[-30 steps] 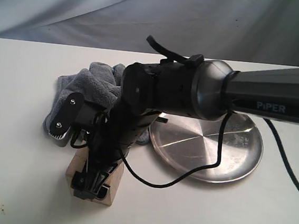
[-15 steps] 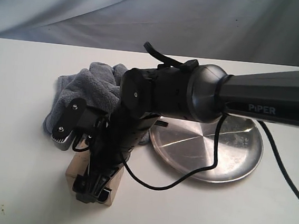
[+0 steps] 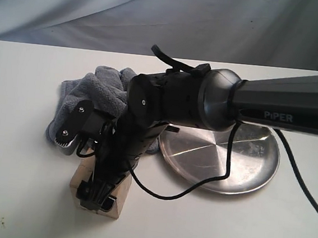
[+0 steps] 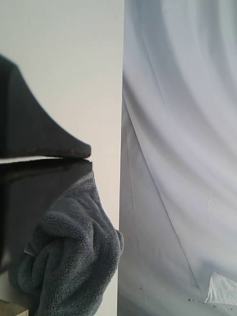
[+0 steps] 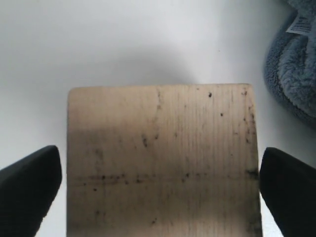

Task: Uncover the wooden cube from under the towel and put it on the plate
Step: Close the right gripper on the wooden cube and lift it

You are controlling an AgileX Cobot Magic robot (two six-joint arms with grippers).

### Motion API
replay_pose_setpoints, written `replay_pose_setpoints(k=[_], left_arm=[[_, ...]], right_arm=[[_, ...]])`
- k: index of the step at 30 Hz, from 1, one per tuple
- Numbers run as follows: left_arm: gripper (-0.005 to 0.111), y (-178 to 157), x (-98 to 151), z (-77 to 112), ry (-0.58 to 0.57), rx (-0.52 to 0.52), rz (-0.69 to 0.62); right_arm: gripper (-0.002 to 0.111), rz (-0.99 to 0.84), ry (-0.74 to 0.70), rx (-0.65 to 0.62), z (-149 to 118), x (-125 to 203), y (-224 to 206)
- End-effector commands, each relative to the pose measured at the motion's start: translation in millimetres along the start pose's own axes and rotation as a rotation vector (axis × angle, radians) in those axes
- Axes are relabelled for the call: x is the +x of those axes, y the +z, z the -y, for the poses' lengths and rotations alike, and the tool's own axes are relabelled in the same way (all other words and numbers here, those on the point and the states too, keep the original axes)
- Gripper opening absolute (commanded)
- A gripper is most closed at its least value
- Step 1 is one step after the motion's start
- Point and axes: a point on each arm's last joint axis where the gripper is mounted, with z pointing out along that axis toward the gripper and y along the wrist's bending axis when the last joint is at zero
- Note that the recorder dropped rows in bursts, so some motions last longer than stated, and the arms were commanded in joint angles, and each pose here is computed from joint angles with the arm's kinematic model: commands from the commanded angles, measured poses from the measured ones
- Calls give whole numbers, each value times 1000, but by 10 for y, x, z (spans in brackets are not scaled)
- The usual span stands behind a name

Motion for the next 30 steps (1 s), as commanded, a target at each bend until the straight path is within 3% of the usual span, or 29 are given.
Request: replay_pose_setpoints(k=[1, 10, 22, 28, 30], left_arm=[[1, 1, 10, 0, -2, 1, 1], [1, 1, 10, 0, -2, 1, 1], [1, 1, 10, 0, -2, 1, 1], [1, 1, 10, 0, -2, 1, 1], [1, 1, 10, 0, -2, 1, 1]], right_arm=[[105, -13, -24, 19, -53, -26, 23], [104, -46, -18, 32, -48, 7, 86], [91, -52, -10, 24, -94, -6, 94], [76, -52, 13, 24, -94, -6, 94], [64, -52, 13, 24, -94, -6, 94]])
